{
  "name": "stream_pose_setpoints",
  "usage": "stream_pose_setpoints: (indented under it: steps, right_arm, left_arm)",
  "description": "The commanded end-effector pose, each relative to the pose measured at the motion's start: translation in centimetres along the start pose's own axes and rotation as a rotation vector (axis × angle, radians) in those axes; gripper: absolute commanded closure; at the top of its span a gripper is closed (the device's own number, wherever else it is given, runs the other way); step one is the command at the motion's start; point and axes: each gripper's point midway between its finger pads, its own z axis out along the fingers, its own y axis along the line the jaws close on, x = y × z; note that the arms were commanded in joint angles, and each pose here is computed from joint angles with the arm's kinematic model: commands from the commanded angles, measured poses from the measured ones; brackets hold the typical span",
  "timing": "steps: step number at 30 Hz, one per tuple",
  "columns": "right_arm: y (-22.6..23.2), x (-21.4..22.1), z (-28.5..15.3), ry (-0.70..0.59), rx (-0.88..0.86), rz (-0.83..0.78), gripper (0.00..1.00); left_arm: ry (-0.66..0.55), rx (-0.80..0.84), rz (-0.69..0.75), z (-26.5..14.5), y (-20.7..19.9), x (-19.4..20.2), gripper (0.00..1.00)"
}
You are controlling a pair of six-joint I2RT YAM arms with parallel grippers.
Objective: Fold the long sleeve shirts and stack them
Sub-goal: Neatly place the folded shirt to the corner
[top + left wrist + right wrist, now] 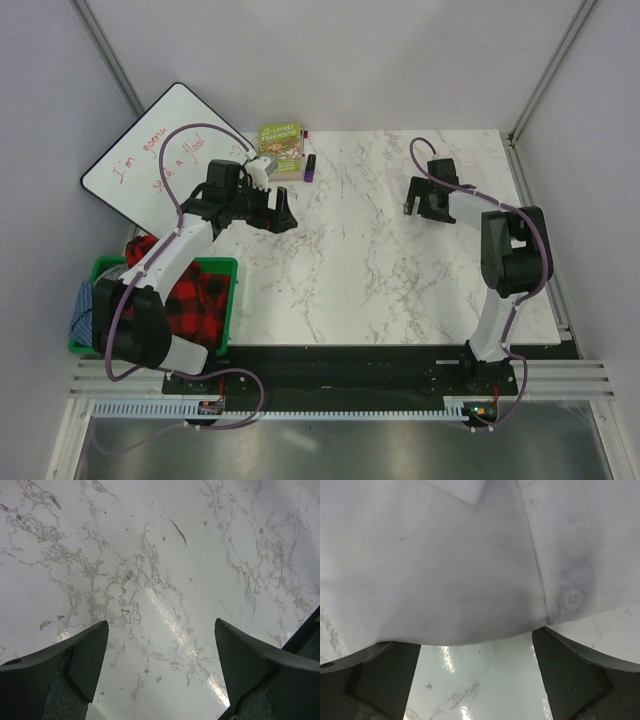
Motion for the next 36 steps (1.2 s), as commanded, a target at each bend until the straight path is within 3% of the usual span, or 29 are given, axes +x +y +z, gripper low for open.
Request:
stream_pose_setpoints:
  steps: [1,6,16,23,36]
  right_arm:
    - [-0.5,-1.8,1.9,0.001,-0.032,-0.023,0.02]
    - [0.7,-4.7,3.0,-0.047,-0.051,0.035,0.02]
    - [-2.6,-11.0,5.7,-0.152,0.014,0.109,0.02]
    - [-5.0,-12.3,7.1,-0.163,0.031,0.125,0.02]
    - [-1.2,-14.1,7.8,-0.184,-0.078,0.143,0.02]
  left_arm:
    - [-0.039,0.004,-0.004,-0.6,-0.1,-1.0,0.06]
    - [-0.036,0.008,-0.016,-0.4,0.2,-1.0,0.06]
    - [-0.047,-0.005,-0.025,-0.7,1.0,-1.1,0.06]
    - [-0.036,-0.006,-0.031,-0.6,1.3,-0.5,0.06]
    - [-0.039,-0.004,-0.042,-0.7,1.7,-0.7,0.06]
